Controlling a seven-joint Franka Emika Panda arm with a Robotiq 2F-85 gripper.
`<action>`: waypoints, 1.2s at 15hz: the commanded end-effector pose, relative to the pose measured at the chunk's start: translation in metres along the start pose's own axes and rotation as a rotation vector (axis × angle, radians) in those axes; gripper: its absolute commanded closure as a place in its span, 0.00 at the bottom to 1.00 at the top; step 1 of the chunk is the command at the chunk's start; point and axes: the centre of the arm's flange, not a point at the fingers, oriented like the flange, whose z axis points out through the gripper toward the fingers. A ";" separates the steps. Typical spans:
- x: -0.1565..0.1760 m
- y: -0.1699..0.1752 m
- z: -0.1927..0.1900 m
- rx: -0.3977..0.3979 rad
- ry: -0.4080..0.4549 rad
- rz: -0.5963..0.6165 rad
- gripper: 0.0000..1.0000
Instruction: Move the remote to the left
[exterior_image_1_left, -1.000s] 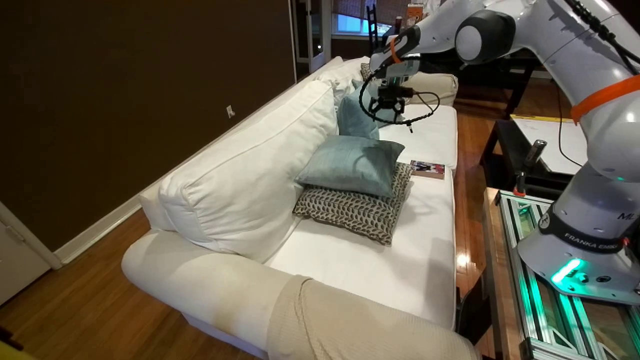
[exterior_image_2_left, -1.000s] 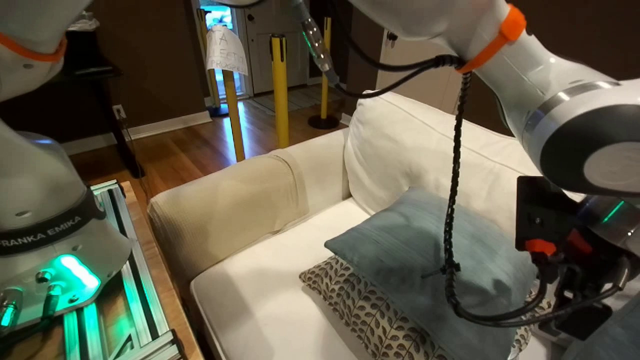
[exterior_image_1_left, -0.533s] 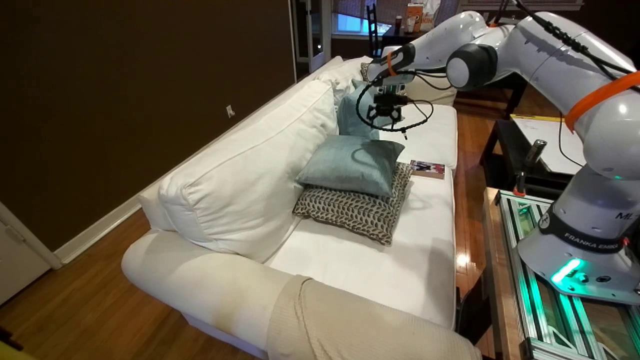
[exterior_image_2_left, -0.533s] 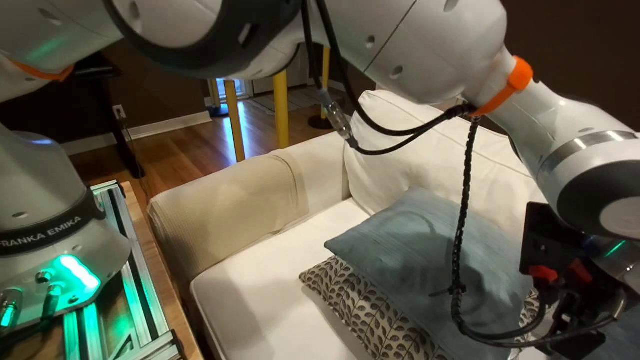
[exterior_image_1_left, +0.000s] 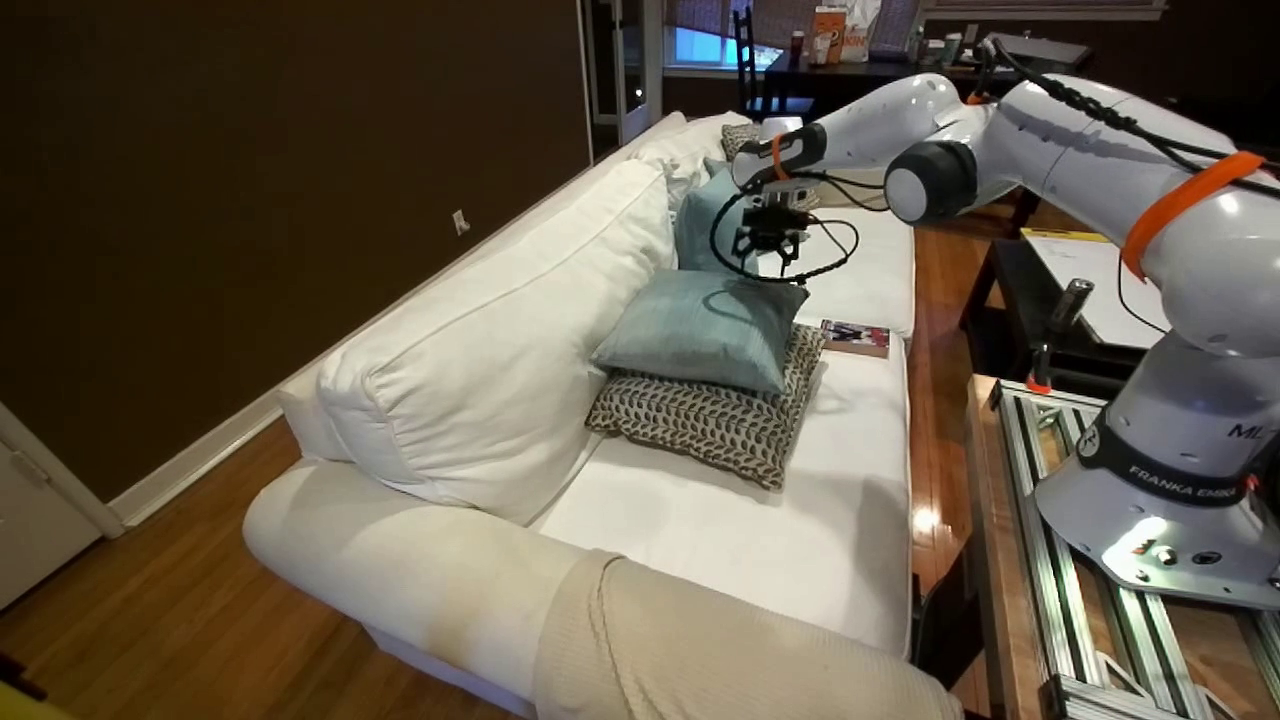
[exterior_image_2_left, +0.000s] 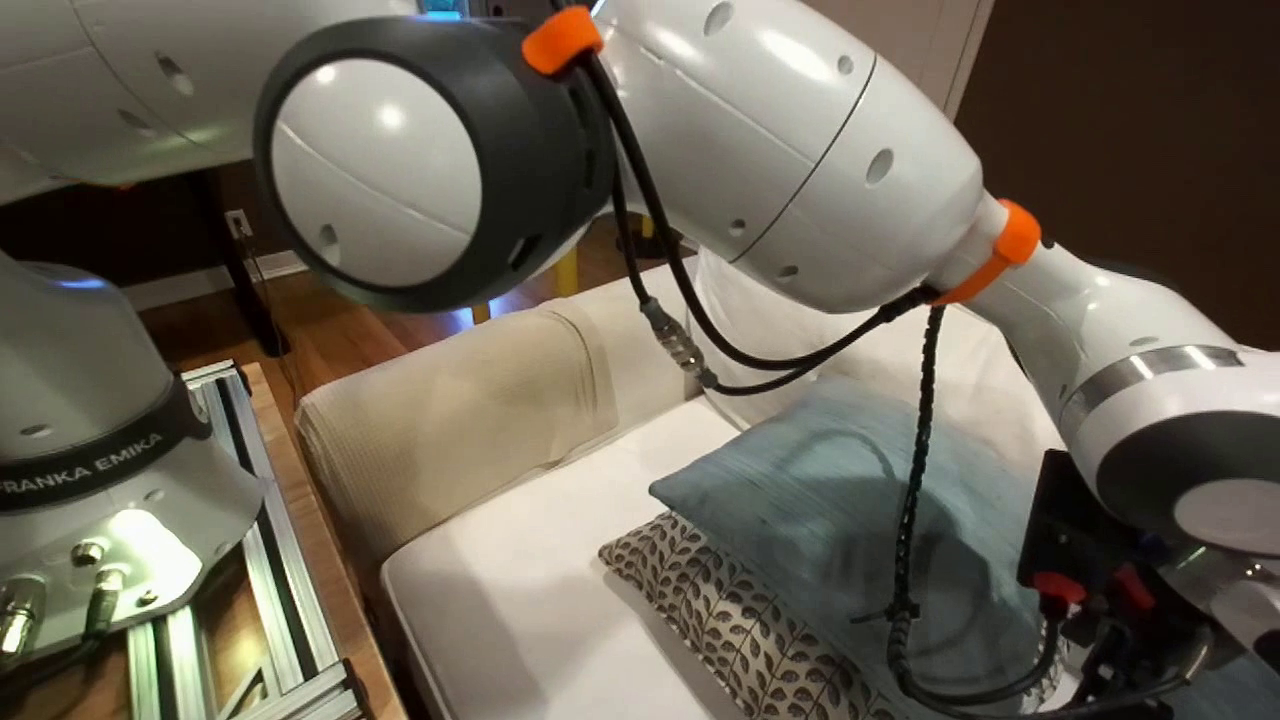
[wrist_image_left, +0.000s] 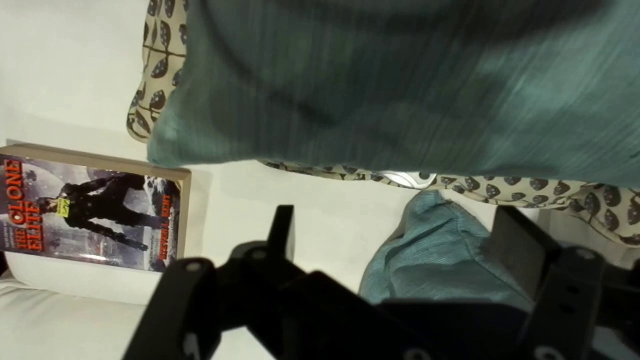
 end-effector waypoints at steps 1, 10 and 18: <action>0.045 -0.025 0.025 0.016 -0.011 0.029 0.00; 0.049 -0.036 0.060 0.017 -0.005 0.047 0.00; 0.047 -0.052 0.084 -0.007 0.052 -0.005 0.00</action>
